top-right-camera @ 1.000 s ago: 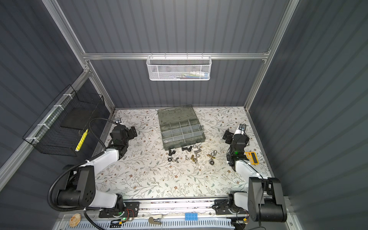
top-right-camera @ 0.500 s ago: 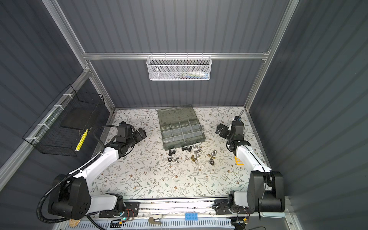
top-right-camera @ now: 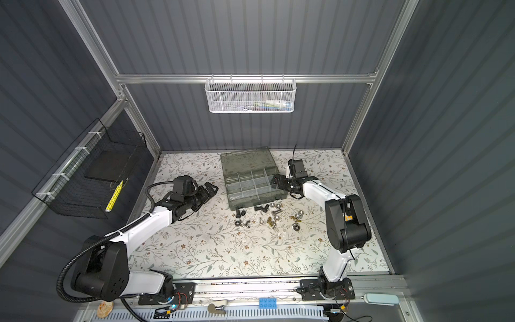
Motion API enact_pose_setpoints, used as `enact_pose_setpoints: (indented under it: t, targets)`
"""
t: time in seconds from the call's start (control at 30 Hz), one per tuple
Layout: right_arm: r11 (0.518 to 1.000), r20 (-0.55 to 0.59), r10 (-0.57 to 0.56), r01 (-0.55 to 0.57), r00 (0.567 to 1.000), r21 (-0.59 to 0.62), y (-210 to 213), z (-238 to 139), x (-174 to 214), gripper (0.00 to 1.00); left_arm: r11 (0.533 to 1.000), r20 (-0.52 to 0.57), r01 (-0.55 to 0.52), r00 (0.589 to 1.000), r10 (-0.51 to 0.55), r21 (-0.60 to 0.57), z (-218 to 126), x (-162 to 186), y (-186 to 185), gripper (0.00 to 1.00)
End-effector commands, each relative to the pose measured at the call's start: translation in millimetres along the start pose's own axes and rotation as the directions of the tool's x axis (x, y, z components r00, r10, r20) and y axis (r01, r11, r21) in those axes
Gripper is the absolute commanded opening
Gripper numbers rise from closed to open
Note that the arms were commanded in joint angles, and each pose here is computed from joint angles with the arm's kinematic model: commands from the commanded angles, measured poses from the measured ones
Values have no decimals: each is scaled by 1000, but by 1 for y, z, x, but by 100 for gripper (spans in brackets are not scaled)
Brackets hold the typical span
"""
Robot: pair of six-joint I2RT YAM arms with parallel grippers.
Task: Sort the screws and nuts into containers
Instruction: 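Move both grippers from rest toward the organizer box and hardware pile, then lower the right gripper onto a black bolt and close it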
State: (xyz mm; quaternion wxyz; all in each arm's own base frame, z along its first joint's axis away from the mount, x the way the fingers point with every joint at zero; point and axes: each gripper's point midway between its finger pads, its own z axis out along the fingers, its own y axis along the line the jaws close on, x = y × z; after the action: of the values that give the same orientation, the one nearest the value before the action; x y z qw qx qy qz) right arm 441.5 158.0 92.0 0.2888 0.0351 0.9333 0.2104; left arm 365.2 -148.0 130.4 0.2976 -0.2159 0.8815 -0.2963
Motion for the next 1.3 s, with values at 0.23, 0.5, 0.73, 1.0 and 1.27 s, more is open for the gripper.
enact_pose_setpoints:
  t: [0.23, 0.5, 0.73, 1.0, 1.27]
  targets:
    - [1000, -88, 2, -3, 996, -11, 4, 5, 35, 99, 999, -133, -3, 991, 8, 41, 26, 27, -4, 100]
    - [1000, -107, 23, -22, 994, 4, 10, -1, 43, 99, 999, -187, -34, 981, 41, 39, 34, 32, -8, 100]
    - [990, -88, 28, -15, 996, 144, -7, -29, 37, 99, 997, -216, -66, 974, 73, 40, 24, 30, -18, 100]
    - [980, -113, -60, 80, 992, 181, 5, -66, 53, 99, 995, -218, -73, 972, 87, 72, 6, 33, -27, 100]
    - [975, -112, -195, 205, 974, 89, 54, -62, 82, 97, 995, -236, -30, 970, 53, 99, -10, 46, -25, 100]
